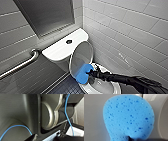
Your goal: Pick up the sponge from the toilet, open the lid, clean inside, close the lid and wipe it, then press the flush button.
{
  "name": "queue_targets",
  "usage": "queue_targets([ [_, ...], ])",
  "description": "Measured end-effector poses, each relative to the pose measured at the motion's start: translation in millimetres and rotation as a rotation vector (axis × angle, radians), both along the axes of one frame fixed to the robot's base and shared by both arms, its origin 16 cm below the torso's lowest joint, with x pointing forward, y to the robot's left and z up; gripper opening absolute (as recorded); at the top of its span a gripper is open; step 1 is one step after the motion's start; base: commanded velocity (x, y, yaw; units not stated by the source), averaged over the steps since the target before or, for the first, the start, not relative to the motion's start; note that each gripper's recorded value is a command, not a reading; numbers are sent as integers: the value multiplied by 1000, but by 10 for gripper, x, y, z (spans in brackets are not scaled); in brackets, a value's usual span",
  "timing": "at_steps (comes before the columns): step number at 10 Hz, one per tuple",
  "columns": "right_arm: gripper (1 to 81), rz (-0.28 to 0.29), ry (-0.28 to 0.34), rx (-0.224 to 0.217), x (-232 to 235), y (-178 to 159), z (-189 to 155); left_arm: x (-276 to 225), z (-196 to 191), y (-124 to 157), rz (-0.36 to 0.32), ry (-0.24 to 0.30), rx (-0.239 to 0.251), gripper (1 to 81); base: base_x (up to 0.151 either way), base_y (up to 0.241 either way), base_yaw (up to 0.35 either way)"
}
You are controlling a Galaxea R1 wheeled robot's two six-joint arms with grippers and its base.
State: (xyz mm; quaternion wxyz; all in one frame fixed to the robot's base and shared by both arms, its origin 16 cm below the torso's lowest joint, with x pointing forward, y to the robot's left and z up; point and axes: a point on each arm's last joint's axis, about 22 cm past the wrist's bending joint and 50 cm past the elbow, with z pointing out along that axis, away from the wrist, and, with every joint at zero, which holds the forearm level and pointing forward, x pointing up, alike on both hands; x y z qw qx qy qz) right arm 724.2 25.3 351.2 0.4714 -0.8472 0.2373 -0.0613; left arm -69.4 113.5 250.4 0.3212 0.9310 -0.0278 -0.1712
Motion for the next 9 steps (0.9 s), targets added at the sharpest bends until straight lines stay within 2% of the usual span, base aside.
queue_targets([
  [2, 10, -2, 27, -18, -286, -26, -219, -1, -2, 14, -1, 0, 1, 811, 0, 0, 0],
  [4, 10, 28, 77, -32, -776, -62, -488, -1, -2, 15, -1, 0, 2, 811, 0, 0, 0],
  [7, 10, 29, 90, -43, -917, -299, -545, 0, -2, 15, -1, 0, 1, 811, 0, 0, 0],
  [9, 10, 21, 97, -47, -1024, -585, -523, 0, -2, 14, -1, 0, 1, 811, 0, 0, 0],
])
